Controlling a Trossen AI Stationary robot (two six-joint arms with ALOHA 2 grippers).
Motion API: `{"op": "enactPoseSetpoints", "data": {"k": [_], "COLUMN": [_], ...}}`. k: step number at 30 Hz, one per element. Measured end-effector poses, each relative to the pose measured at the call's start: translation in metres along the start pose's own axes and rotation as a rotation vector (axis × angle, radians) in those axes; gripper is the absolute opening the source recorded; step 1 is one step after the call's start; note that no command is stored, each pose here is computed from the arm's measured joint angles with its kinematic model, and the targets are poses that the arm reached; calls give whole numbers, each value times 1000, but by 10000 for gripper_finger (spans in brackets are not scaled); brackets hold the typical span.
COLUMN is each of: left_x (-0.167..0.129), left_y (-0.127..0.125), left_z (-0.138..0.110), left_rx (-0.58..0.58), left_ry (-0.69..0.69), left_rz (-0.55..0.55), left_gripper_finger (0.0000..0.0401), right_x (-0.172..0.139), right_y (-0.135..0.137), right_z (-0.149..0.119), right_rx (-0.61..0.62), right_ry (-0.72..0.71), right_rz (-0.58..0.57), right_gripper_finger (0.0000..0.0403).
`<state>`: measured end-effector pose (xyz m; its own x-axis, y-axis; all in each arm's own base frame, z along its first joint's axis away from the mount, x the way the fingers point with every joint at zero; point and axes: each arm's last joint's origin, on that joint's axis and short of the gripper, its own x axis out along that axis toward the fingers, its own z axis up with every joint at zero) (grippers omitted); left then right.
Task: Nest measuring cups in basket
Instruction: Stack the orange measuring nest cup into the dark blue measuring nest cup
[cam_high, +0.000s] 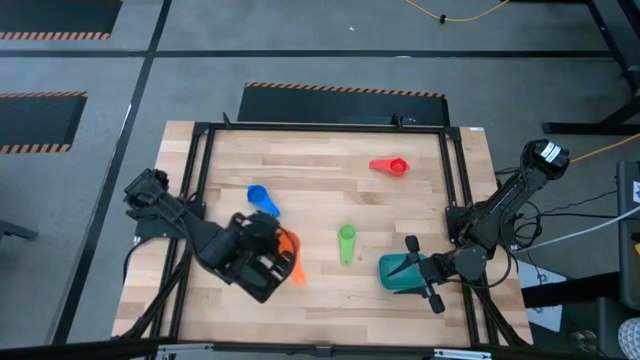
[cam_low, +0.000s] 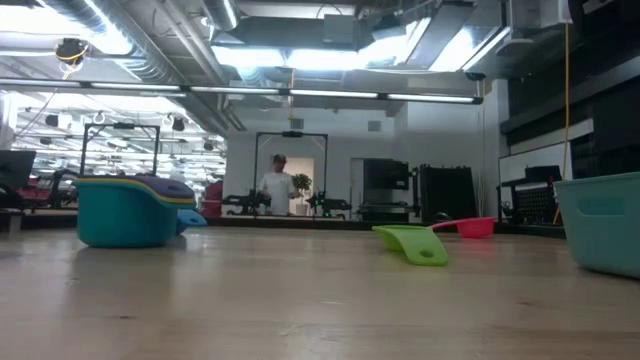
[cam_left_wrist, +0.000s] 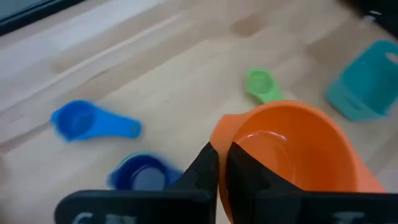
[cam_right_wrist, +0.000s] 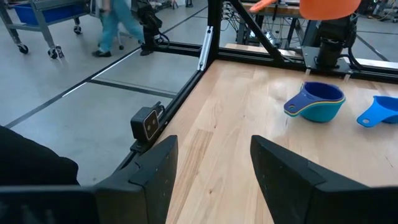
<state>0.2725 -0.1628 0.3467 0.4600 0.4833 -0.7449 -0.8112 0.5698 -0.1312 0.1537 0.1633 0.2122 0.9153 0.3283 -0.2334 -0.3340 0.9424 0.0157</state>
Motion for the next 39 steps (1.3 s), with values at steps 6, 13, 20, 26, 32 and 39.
{"op": "enactPoseSetpoints", "data": {"k": [6,13,20,26,32,39], "left_x": [-1,22,50,68,78,91], "left_y": [10,18,31,40,46,51], "left_z": [-10,-25,-37,-38,-38,-43], "left_rx": [-45,-13,27,17,-29,-116], "left_ry": [0,40,120,178,220,204], "left_rz": [75,177,308,398,455,479], "left_gripper_finger": [9,10,10,10,10,10], "right_x": [0,0,0,0,0,0], "right_y": [0,0,0,0,0,0], "right_z": [0,0,0,0,0,0], "right_rx": [0,0,-3,-5,-5,-5], "right_ry": [0,0,0,0,0,0], "right_rz": [0,0,0,-1,-1,-1], "right_gripper_finger": [208,208,208,208,208,208]}}
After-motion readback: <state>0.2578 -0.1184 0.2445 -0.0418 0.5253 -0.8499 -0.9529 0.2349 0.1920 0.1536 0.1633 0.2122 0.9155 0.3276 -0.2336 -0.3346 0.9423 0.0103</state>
